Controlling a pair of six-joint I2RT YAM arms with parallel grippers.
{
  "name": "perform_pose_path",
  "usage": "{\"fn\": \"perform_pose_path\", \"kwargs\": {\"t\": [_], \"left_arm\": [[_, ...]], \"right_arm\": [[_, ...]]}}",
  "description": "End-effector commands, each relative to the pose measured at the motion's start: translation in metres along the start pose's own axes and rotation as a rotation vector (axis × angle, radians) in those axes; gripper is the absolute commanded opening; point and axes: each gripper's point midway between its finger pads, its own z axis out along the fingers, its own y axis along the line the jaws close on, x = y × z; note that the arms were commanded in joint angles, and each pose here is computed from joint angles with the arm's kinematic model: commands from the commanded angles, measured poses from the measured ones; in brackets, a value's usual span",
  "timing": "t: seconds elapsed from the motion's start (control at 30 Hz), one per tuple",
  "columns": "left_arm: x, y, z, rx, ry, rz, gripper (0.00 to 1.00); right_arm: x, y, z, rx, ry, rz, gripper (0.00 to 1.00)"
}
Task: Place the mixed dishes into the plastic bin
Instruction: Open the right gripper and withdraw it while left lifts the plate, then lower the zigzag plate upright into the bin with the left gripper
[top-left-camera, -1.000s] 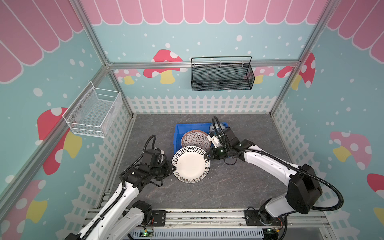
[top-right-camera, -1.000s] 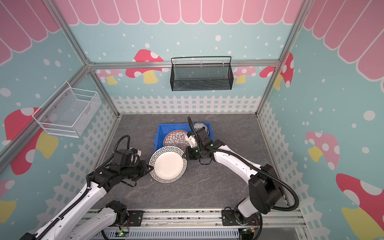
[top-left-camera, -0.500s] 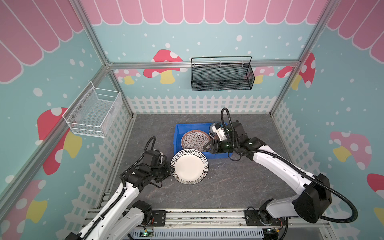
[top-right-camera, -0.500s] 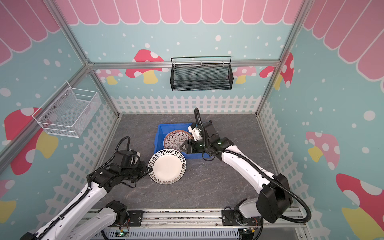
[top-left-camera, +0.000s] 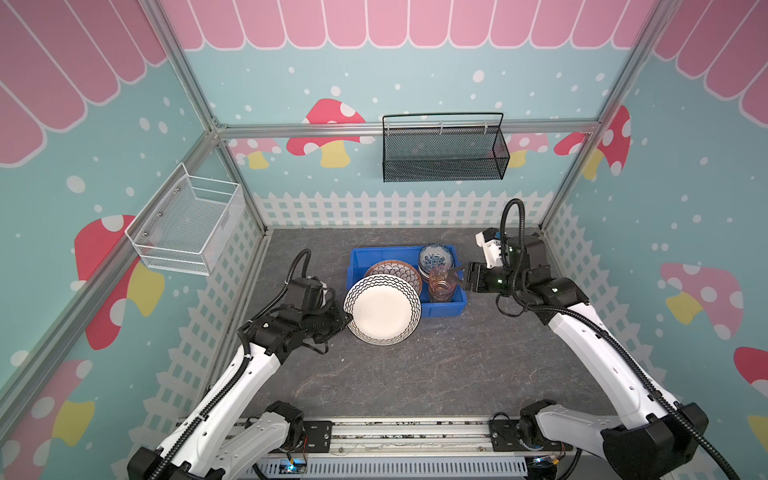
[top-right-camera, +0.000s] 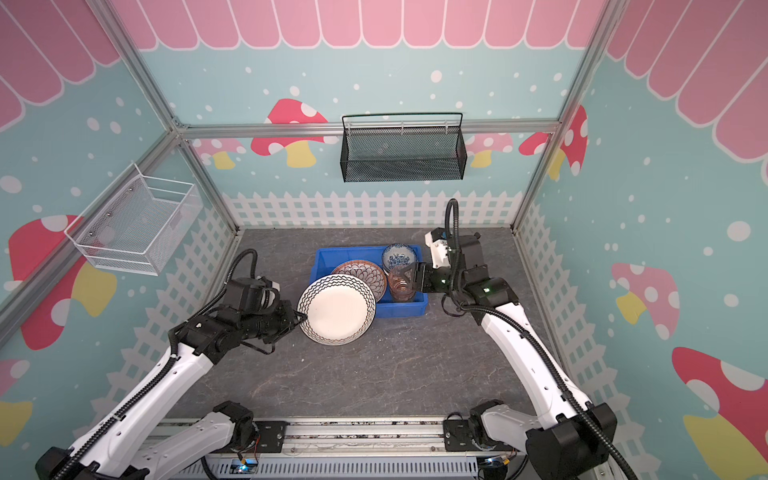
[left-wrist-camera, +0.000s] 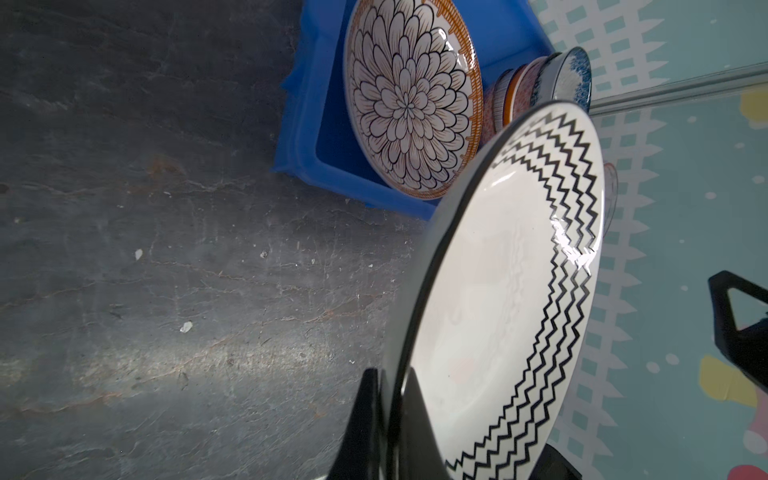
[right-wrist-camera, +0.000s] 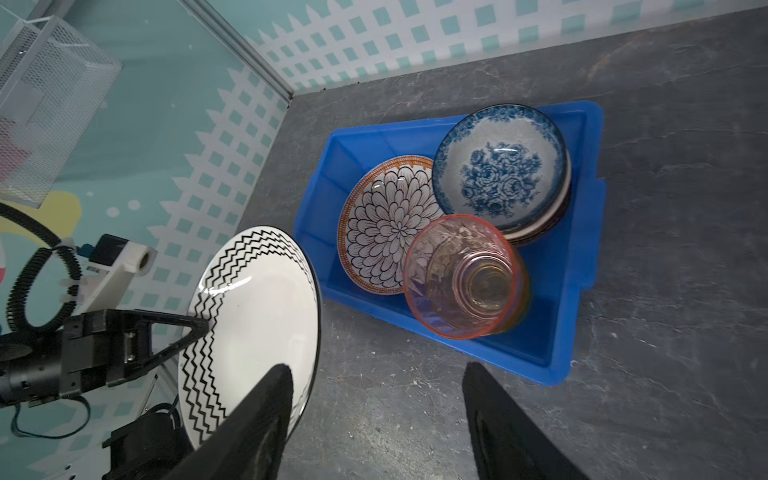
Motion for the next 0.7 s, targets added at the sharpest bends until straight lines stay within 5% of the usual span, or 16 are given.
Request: {"fn": "perform_pose_path", "kwargs": {"t": [0.0, 0.67], "left_arm": [[-0.039, -0.047, -0.016, 0.101, -0.117, 0.062, 0.0], [-0.13, -0.067, 0.05, 0.025, -0.2, 0.093, 0.0]], "right_arm": [[0.014, -0.011, -0.005, 0.005, 0.032, -0.005, 0.69], [0.043, -0.048, 0.002, 0.041, 0.079, 0.066, 0.7]]}}
